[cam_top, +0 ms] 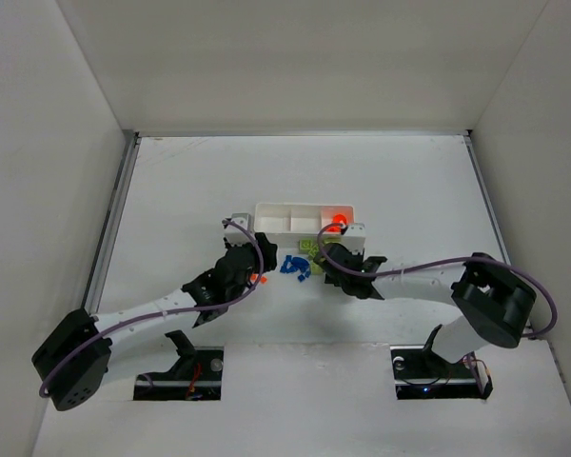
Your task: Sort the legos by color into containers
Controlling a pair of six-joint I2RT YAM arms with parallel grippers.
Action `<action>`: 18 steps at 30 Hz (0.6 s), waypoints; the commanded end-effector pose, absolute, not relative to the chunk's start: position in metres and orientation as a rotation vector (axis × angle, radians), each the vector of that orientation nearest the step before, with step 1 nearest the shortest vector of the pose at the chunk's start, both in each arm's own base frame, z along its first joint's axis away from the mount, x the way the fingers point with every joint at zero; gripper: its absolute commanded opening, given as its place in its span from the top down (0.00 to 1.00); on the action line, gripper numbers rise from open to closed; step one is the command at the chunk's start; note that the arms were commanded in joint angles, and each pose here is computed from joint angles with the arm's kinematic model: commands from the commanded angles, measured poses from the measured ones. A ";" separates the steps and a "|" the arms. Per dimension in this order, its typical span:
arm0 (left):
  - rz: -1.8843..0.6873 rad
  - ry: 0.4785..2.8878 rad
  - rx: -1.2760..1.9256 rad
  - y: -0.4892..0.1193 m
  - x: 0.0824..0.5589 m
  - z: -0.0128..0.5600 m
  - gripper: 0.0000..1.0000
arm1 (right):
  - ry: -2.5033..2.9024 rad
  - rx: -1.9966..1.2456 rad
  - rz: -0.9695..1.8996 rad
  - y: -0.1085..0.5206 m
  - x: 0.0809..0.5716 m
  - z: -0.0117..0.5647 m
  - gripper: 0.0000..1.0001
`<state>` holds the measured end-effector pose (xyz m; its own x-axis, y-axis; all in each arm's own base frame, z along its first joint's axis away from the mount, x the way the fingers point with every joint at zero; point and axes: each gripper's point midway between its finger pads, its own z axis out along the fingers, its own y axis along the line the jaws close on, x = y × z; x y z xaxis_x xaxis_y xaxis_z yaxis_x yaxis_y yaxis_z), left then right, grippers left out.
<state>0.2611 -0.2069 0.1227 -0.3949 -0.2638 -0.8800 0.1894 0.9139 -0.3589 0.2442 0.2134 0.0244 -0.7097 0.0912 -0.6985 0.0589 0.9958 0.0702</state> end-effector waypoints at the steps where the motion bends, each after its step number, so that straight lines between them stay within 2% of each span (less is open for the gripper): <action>1: -0.506 1.875 -0.115 -0.199 0.266 0.131 0.53 | 2.375 0.090 0.043 0.209 0.234 0.028 0.68; 10: -0.504 1.861 -0.214 -0.178 0.271 0.131 0.53 | 2.217 0.093 0.297 0.235 0.251 0.112 0.70; 15: -0.501 1.868 -0.208 -0.180 0.271 0.128 0.53 | 2.125 0.035 0.465 0.276 0.284 0.158 0.69; 18: -0.487 1.852 -0.244 -0.169 0.273 0.130 0.53 | 2.058 -0.019 0.521 0.319 0.322 0.179 0.68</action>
